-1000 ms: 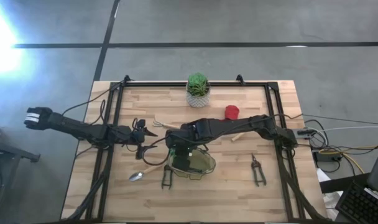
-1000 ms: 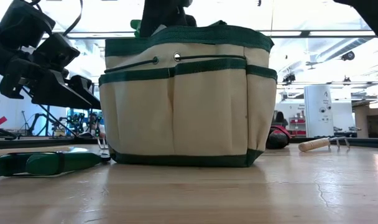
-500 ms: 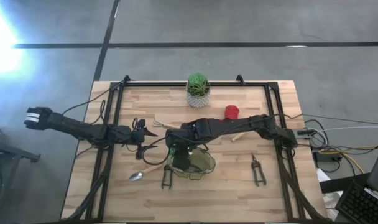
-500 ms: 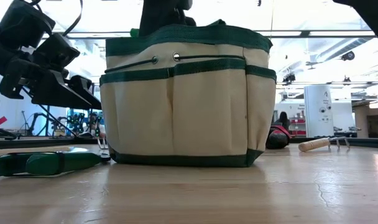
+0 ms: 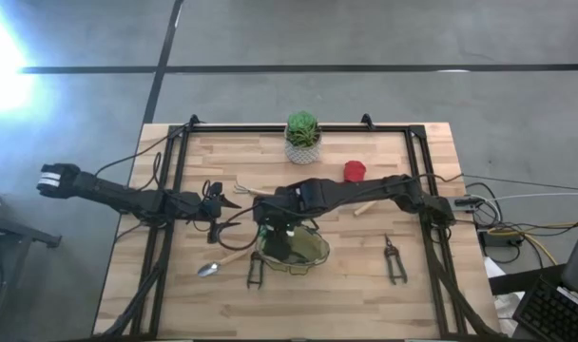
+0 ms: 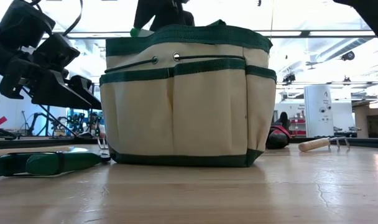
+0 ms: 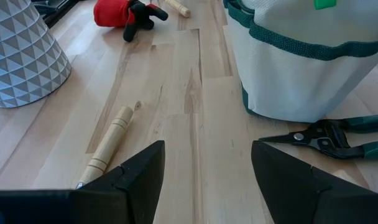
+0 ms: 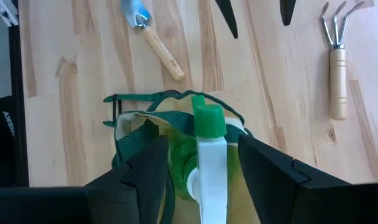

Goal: Pick & Place Garden tools in Gardening bag
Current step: Put the red gloves into the white gardening bag

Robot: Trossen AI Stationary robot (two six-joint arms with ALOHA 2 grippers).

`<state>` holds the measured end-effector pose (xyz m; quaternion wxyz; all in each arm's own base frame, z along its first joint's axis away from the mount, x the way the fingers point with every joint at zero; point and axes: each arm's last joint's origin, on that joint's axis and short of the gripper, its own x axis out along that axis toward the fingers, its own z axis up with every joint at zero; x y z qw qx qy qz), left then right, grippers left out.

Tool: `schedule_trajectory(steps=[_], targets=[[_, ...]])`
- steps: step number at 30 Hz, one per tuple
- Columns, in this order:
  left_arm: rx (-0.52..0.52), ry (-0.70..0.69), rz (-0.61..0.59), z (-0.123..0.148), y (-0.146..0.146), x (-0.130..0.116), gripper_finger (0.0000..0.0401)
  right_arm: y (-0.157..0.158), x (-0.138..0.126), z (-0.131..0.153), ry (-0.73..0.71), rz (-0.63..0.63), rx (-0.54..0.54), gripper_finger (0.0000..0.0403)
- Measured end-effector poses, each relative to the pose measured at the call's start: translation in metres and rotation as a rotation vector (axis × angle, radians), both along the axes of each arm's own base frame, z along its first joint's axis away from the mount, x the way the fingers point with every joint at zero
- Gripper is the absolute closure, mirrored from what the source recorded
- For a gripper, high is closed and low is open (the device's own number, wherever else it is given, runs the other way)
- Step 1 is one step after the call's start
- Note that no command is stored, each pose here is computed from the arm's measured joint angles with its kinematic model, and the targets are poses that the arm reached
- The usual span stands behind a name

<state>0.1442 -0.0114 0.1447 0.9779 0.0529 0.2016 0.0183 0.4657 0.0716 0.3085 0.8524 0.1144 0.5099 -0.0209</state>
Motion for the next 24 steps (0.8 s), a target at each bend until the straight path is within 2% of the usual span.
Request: schedule_trajectory(steps=[8, 16, 21, 24], targets=[[0.000, 0.002, 0.000, 0.000, 0.000, 0.000, 0.0160, -0.001, -0.013, 0.020, -0.012, 0.029, 0.022, 0.0204], [0.000, 0.000, 0.000, 0.000, 0.000, 0.000, 0.0160, -0.001, -0.038, 0.049, -0.016, 0.034, 0.020, 0.0216], [0.000, 0.000, 0.000, 0.000, 0.000, 0.000, 0.0160, -0.005, -0.058, 0.060, 0.059, 0.023, -0.004, 0.0228], [0.000, 0.000, 0.000, 0.000, 0.000, 0.000, 0.0160, -0.008, -0.070, 0.064, 0.117, -0.030, -0.059, 0.0236]])
